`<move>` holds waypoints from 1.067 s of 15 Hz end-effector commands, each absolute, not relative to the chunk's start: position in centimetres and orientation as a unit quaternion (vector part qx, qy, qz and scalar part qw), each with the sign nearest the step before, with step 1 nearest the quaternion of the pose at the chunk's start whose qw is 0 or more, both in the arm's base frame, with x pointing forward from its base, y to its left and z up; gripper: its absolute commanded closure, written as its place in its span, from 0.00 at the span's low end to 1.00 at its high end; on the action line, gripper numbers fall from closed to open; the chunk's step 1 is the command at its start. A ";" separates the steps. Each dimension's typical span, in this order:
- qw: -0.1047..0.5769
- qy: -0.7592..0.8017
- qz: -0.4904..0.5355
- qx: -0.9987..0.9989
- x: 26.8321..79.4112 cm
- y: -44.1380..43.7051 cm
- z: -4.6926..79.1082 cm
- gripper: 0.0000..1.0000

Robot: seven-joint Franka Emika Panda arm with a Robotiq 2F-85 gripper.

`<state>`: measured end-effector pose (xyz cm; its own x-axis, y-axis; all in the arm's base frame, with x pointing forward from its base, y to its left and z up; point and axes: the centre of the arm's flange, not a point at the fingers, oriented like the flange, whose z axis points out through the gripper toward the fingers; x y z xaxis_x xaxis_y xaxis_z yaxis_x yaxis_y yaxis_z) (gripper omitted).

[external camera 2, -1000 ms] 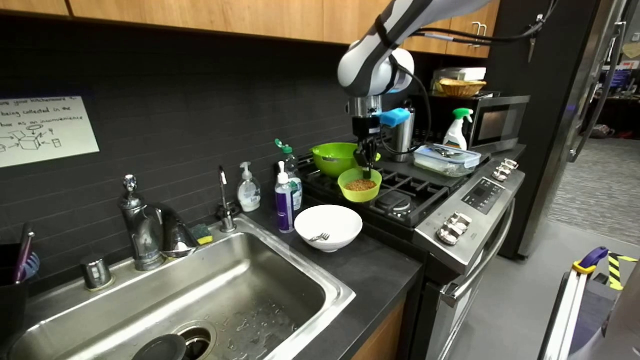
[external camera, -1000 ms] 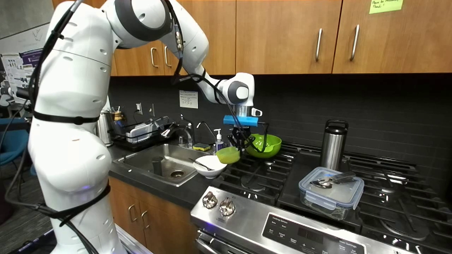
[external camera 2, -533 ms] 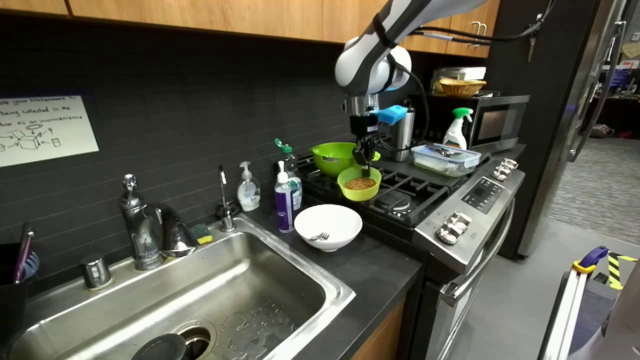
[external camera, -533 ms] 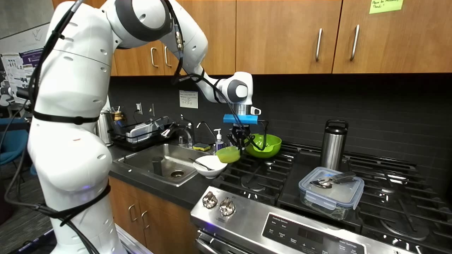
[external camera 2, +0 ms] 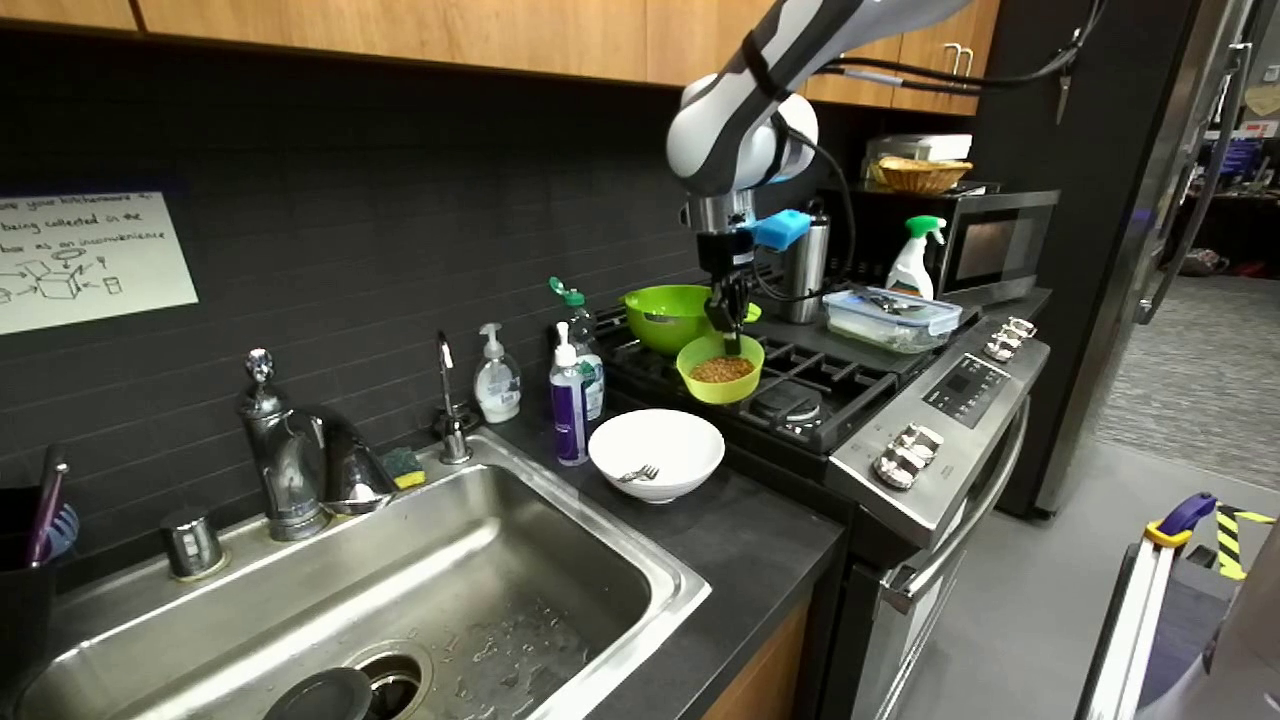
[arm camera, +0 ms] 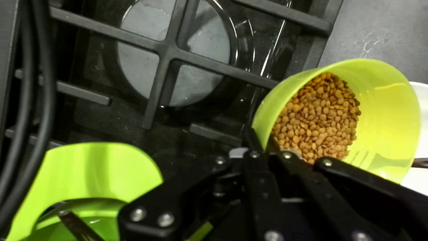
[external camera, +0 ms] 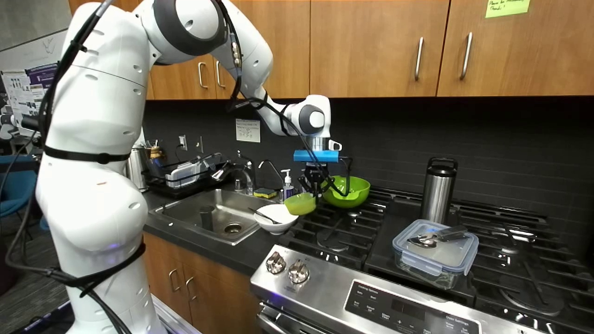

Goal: Pour some of the content of the yellow bowl into the white bowl

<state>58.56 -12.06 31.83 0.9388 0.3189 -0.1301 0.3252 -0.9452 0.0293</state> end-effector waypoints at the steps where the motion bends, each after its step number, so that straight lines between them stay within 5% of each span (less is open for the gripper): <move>1: 0.045 0.164 -0.071 0.983 59.2 -11.8 32.4 0.99; 16: 0.089 0.192 -0.084 0.974 59.9 -8.7 32.8 0.99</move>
